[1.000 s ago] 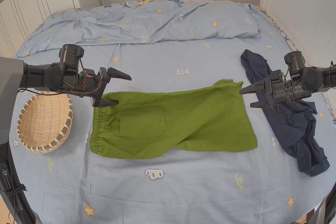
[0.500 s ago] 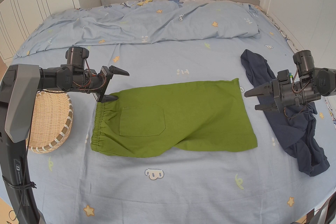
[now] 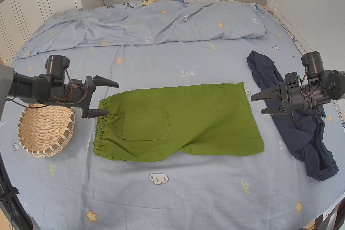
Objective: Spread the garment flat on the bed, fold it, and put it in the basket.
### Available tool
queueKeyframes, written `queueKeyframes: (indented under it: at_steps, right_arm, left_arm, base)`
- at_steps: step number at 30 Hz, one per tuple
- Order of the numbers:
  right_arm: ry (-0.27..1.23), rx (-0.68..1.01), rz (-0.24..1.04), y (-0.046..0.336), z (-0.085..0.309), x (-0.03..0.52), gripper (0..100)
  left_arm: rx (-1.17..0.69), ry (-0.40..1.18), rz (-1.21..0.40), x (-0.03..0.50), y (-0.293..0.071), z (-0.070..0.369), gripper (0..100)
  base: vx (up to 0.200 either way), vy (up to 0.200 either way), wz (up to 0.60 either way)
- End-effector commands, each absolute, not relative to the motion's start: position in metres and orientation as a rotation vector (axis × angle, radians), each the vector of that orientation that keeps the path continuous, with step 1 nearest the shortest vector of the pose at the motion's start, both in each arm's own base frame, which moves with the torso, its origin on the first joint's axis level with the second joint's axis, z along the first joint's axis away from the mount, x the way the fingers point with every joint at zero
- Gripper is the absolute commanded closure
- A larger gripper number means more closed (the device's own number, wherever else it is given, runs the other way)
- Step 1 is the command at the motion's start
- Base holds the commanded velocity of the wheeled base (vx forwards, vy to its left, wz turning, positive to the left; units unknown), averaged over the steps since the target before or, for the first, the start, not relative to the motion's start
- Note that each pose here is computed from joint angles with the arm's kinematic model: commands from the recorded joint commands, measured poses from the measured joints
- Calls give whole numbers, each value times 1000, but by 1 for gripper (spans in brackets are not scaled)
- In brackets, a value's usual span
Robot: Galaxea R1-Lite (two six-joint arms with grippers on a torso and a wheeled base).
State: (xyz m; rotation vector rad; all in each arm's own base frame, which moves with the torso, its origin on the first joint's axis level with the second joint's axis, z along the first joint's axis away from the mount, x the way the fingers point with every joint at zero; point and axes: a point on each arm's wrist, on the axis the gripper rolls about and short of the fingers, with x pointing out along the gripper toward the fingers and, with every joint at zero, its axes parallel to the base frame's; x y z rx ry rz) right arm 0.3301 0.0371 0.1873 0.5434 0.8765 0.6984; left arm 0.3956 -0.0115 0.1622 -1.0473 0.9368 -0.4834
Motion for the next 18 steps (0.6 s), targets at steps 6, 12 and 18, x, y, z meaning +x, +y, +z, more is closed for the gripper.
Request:
queueKeyframes:
  at_steps: [6,12,18]
  right_arm:
    - [880,525,741,46,200,274,0]
    - [889,521,741,45,197,263,0]
    - [880,518,746,46,198,261,0]
  left_arm:
    - [-877,824,-576,304,33,114,0]
    - [-854,826,-589,310,29,105,0]
    - [-809,806,-519,323,31,91,0]
  base:
    - [0,0,0]
    - [0,0,0]
    - [0,0,0]
